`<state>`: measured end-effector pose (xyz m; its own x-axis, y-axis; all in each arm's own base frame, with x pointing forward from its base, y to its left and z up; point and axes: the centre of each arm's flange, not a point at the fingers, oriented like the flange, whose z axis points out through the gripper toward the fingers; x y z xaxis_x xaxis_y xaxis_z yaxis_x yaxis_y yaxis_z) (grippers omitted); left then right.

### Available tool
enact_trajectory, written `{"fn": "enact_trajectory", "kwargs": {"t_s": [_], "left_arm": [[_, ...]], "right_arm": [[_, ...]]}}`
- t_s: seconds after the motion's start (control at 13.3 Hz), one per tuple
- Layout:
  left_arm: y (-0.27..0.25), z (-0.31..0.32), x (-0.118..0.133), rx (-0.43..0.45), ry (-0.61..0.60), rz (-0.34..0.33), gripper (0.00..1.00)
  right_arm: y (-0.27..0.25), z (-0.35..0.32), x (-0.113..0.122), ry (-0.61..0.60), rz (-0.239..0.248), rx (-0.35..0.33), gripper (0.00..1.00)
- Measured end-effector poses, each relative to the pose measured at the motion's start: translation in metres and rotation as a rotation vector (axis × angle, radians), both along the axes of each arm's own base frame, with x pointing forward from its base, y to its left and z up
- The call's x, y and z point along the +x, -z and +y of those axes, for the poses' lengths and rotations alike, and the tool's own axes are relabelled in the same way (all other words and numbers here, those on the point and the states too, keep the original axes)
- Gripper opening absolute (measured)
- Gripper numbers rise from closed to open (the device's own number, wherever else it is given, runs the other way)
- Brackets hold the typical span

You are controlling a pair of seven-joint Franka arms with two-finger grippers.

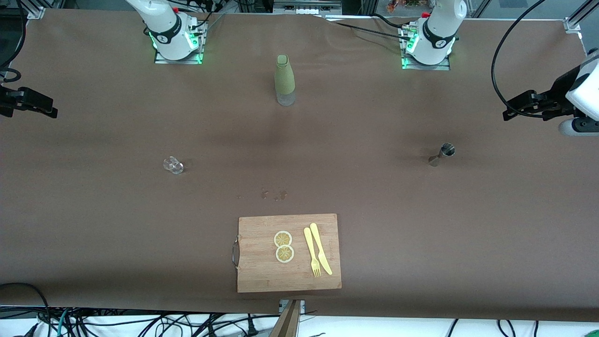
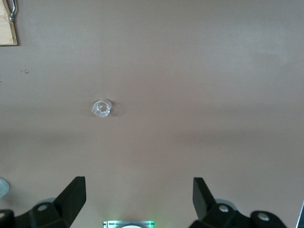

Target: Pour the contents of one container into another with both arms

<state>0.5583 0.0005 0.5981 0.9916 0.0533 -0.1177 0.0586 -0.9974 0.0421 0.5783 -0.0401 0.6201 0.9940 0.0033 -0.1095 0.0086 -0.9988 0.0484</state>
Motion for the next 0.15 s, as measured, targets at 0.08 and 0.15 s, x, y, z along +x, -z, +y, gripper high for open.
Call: {"fn": "enact_trajectory", "kwargs": {"t_s": [0.08, 0.15], "left_arm": [[0.0, 0.0, 0.0, 0.0, 0.0, 0.0, 1.0], [0.0, 0.0, 0.0, 0.0, 0.0, 0.0, 1.0]], "right_arm": [[0.0, 0.0, 0.0, 0.0, 0.0, 0.0, 1.0], [0.0, 0.0, 0.0001, -0.001, -0.001, 0.0, 1.0]]}}
